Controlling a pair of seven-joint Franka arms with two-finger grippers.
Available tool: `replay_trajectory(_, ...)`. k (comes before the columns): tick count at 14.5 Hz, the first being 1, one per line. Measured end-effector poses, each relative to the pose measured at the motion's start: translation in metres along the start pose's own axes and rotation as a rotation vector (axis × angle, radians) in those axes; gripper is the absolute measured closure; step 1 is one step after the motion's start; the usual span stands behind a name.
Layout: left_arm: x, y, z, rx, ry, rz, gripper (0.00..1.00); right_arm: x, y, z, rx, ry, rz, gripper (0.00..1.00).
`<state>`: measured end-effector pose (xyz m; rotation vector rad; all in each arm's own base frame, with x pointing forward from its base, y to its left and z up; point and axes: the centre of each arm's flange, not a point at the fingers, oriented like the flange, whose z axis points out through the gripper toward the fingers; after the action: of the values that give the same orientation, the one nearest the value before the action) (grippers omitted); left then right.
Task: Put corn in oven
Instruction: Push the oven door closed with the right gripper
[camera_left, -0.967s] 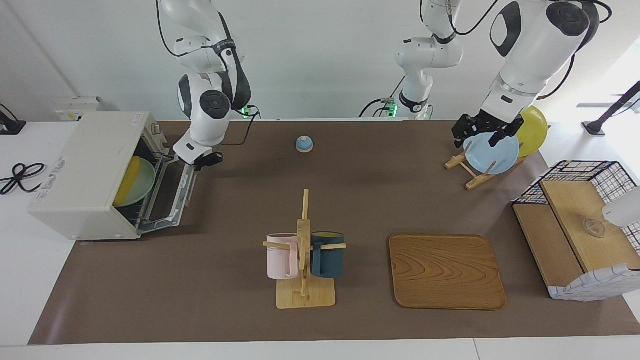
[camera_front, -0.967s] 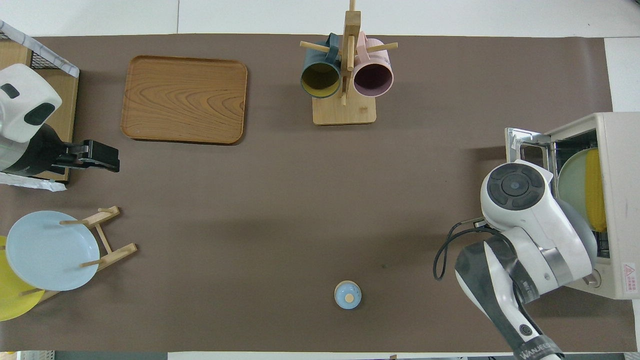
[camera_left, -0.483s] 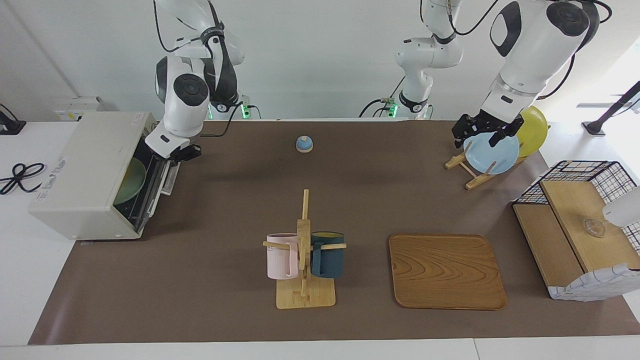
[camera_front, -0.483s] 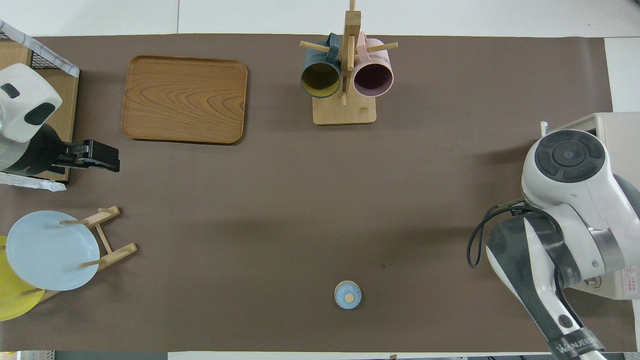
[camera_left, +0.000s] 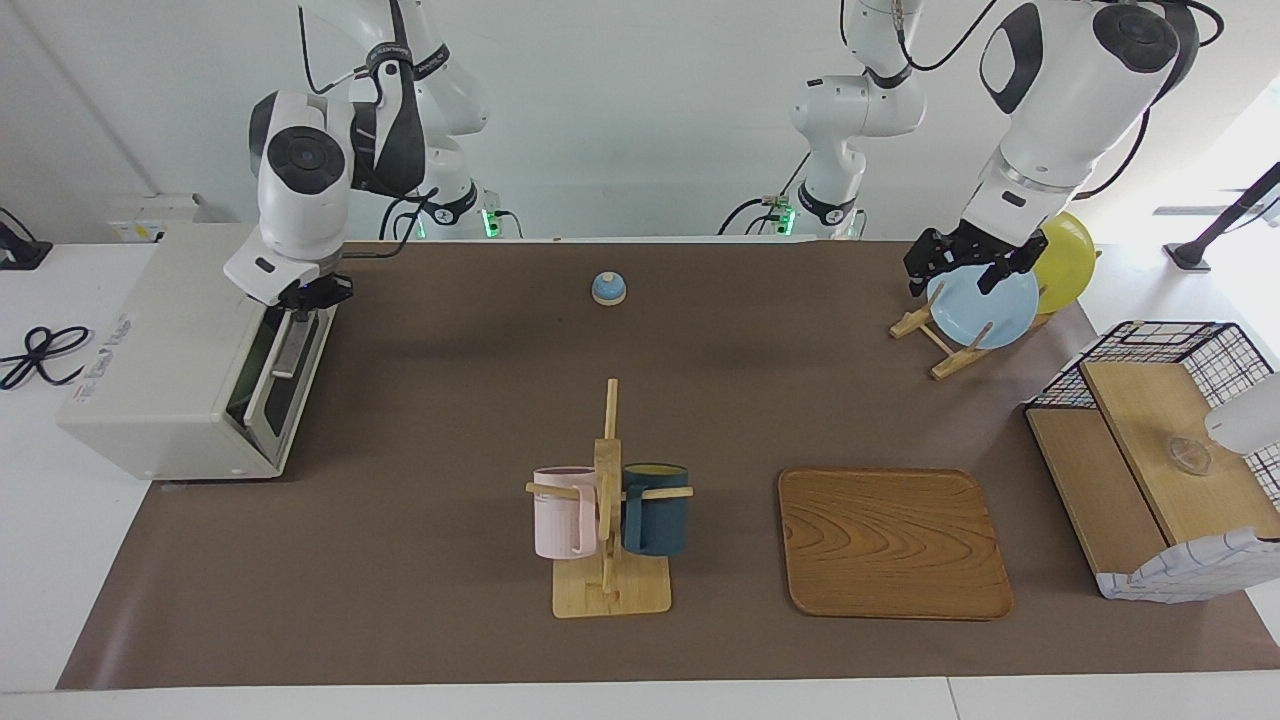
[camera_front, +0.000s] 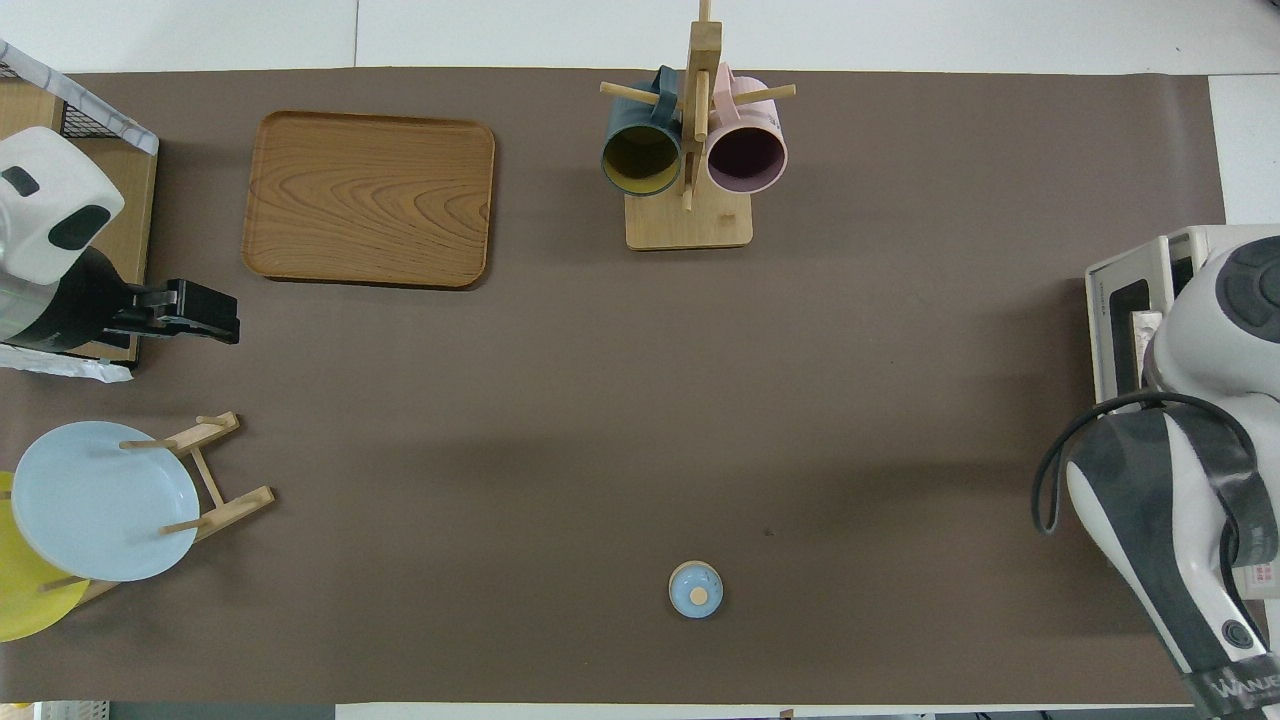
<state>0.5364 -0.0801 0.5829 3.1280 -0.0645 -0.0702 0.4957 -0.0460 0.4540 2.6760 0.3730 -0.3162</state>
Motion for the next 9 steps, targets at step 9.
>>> replay_trajectory(9,0.000,0.000,0.000,0.000,0.000,0.000,0.00,-0.013,0.008,-0.018,-0.004,-0.017,0.002,0.99)
